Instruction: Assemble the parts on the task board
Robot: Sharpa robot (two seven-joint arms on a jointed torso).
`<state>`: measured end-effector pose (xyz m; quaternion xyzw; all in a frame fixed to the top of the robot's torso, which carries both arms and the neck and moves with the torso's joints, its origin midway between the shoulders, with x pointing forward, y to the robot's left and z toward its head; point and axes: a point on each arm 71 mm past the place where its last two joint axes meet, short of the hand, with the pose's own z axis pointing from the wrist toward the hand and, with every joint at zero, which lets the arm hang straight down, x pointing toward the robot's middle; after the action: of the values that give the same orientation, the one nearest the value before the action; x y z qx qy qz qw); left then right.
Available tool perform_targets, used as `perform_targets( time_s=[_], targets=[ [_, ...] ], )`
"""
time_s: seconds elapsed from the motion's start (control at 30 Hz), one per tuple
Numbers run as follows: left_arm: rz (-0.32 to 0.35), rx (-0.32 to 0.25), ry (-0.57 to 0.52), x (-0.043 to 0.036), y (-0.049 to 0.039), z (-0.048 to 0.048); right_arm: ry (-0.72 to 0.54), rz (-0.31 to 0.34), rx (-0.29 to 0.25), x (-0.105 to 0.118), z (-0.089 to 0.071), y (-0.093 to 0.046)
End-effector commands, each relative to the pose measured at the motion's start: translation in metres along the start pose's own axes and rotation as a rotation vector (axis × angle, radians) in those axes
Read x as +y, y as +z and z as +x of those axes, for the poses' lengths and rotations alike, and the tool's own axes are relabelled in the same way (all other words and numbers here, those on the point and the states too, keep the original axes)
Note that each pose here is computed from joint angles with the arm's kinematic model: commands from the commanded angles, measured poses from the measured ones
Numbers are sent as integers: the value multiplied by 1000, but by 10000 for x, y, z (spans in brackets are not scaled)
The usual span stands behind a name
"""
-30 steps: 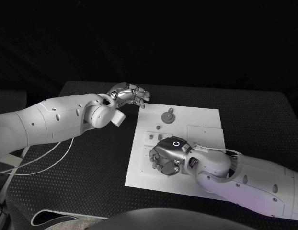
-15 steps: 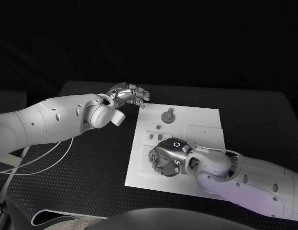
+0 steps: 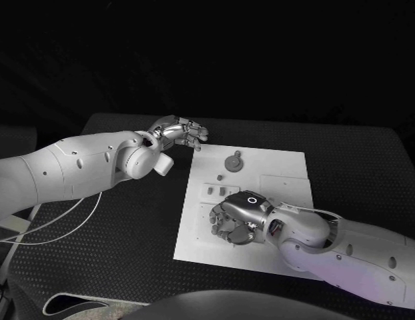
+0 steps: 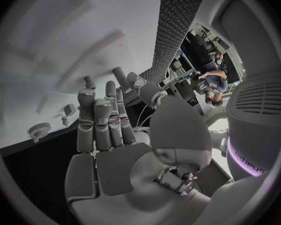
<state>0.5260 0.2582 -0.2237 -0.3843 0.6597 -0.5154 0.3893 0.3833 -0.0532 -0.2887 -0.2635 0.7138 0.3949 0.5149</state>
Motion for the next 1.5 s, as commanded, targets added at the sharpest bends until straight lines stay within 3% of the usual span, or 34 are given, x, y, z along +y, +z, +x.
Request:
perform_targets(
  time_s=[0.03, 0.27, 0.37, 0.43, 0.57, 0.7, 0.77, 0.93, 1.13, 1.27, 1.5],
  targets=[
    [12, 10, -6, -15, 3, 6, 55, -15, -83, -15, -130, -40],
    [10, 5, -4, -11, 1, -16, 143, 8, -202, -156, -528, -166],
    [10, 3, -4, -8, 8, -24, 202, 57, -257, -300, -718, -252],
    [11, -1, -2, -7, 19, -29, 288, 157, -246, -525, -875, -342],
    [12, -5, -1, -4, 30, -40, 389, 306, -140, -808, -995, -511],
    [12, -8, -1, -1, 43, -45, 450, 432, 29, -1016, -1007, -685],
    [12, -7, -1, 1, 55, -39, 456, 478, 95, -1080, -968, -777],
    [11, -6, -2, 10, 72, -26, 480, 577, 177, -1169, -891, -964],
    [6, -9, -4, 22, 64, -42, 593, 697, 365, -1153, -678, -1176],
    [4, -11, -4, 25, 55, -59, 598, 728, 443, -1128, -581, -1256],
    [5, -10, -4, 24, 58, -54, 555, 756, 488, -1160, -501, -1333]
  ],
)
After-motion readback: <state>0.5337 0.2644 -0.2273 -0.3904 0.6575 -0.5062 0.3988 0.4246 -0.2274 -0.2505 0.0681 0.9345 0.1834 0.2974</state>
